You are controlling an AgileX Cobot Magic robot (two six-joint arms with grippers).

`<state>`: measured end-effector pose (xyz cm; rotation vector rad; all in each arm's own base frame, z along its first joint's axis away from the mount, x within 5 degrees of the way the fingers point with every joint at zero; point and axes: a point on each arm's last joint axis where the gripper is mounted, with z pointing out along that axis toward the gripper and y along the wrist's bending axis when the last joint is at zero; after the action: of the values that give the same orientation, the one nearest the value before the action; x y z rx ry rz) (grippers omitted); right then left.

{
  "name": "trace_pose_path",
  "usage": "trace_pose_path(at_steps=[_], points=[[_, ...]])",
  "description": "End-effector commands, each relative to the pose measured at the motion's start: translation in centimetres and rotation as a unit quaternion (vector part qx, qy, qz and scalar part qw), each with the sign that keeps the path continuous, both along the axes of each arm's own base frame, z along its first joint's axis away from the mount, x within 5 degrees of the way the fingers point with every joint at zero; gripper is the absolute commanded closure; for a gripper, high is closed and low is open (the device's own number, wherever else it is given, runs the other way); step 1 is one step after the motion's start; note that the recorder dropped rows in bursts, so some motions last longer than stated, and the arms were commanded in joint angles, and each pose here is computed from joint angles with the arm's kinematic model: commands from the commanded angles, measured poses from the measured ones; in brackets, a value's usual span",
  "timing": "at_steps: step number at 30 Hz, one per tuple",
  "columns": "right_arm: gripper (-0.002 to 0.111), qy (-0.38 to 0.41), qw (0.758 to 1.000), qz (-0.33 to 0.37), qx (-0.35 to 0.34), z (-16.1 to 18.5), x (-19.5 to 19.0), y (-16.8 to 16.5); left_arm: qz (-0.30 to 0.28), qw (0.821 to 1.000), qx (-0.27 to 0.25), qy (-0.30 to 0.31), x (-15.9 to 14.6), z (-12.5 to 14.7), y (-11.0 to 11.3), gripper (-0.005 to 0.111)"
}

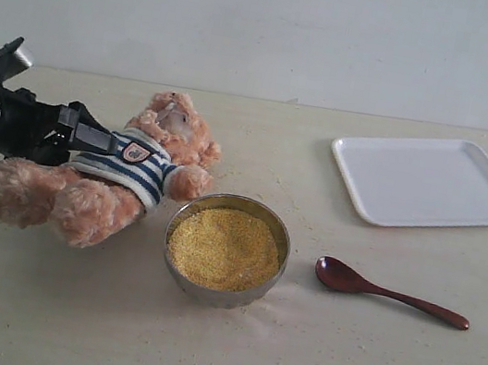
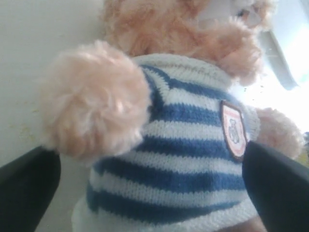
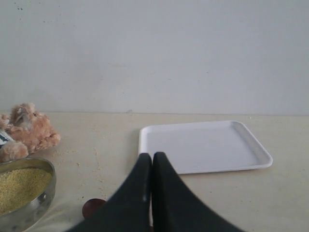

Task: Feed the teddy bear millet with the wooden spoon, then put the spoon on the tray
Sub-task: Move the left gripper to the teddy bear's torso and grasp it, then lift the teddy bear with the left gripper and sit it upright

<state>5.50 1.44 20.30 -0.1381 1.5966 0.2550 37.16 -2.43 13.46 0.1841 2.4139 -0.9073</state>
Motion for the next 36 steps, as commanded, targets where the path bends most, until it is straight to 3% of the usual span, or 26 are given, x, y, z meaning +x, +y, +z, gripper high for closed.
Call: trace_pose_path(at_steps=[1, 5, 10, 13, 16, 19, 20, 21, 29, 31, 34, 36], points=[[0.108, -0.006, 1.000, -0.002, 0.001, 0.1, 0.0, 0.0, -0.013, 0.999, -0.030, -0.002, 0.2, -0.7, -0.8, 0.012], [0.108, -0.006, 1.000, -0.002, 0.001, 0.1, 0.0, 0.0, -0.035, 0.999, -0.024, 0.000, 0.1, -1.7, -1.7, 0.012], [0.108, -0.006, 1.000, -0.002, 0.001, 0.1, 0.0, 0.0, -0.043, 0.999, 0.019, -0.007, 0.3, -2.8, -2.7, 0.012], [0.108, -0.006, 1.000, -0.002, 0.001, 0.1, 0.0, 0.0, -0.042, 0.998, 0.035, -0.010, 0.3, -3.0, -3.0, 0.017], [0.108, -0.006, 1.000, -0.002, 0.001, 0.1, 0.0, 0.0, -0.026, 0.999, 0.043, -0.005, 0.5, -3.1, -2.8, 0.042], [0.108, -0.006, 1.000, -0.002, 0.001, 0.1, 0.0, 0.0, -0.021, 0.999, 0.043, -0.005, 0.5, -3.1, -2.2, 0.079], [0.108, -0.006, 1.000, -0.002, 0.001, 0.1, 0.0, 0.0, -0.021, 0.999, 0.040, -0.006, 0.5, -3.0, -2.1, 0.096], [0.108, -0.006, 1.000, -0.002, 0.001, 0.1, 0.0, 0.0, -0.024, 0.999, 0.035, -0.008, 0.5, -2.8, -1.9, 0.101], [0.108, -0.006, 1.000, -0.002, 0.001, 0.1, 0.0, 0.0, -0.020, 0.999, -0.032, -0.023, -0.2, 0.7, 1.2, 0.102], [0.108, -0.006, 1.000, -0.002, 0.001, 0.1, 0.0, 0.0, -0.035, 0.997, -0.061, -0.028, -0.7, 2.1, 1.9, 0.102], [0.108, -0.006, 1.000, -0.002, 0.001, 0.1, 0.0, 0.0, -0.069, 0.987, -0.142, -0.028, -1.9, 4.2, 2.8, 0.102], [0.108, -0.006, 1.000, -0.002, 0.001, 0.1, 0.0, 0.0, -0.065, 0.985, -0.157, -0.025, -2.3, 4.9, 3.6, 0.102]])
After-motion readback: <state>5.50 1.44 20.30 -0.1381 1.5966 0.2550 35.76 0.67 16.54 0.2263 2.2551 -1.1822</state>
